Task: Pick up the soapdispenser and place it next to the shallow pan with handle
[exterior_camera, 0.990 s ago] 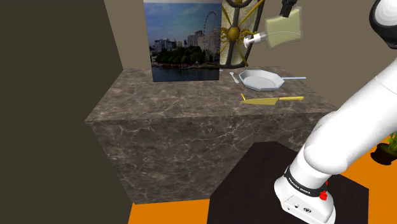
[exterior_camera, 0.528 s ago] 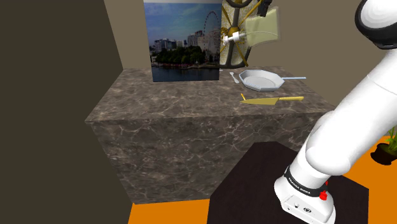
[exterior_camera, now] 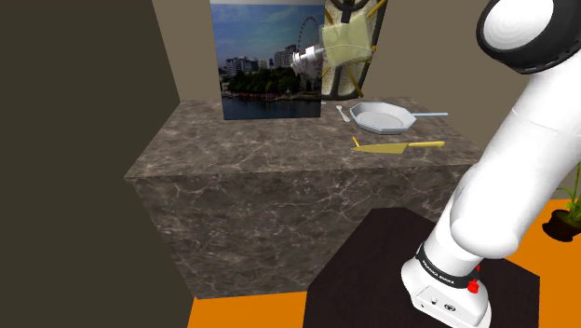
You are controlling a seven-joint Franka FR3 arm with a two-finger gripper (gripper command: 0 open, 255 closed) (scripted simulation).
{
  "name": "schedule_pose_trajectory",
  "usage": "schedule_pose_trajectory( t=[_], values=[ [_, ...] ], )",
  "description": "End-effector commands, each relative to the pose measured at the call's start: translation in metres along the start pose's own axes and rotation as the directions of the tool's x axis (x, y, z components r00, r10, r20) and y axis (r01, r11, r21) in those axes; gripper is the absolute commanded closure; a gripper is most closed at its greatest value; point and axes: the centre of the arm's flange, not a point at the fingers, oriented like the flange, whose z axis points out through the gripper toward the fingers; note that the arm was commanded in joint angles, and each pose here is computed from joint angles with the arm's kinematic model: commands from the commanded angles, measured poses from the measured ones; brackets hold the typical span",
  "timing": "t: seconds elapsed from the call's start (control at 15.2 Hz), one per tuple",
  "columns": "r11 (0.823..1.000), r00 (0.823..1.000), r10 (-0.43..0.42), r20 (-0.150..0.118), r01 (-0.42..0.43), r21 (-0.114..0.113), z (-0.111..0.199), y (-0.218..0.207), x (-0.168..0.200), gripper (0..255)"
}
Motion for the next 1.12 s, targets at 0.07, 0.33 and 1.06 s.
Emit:
schedule_pose_trajectory(
  t=[0.07,0.33,1.06],
  values=[
    [1.000,1.000,0.002,-0.001,-0.002,0.000,0.014,-0.002,0.015,255],
    [1.000,1.000,0.002,-0.001,-0.002,0.000,0.035,-0.001,0.014,255],
    [1.000,1.000,0.002,-0.001,-0.002,0.000,0.093,0.001,0.009,255]
  ],
)
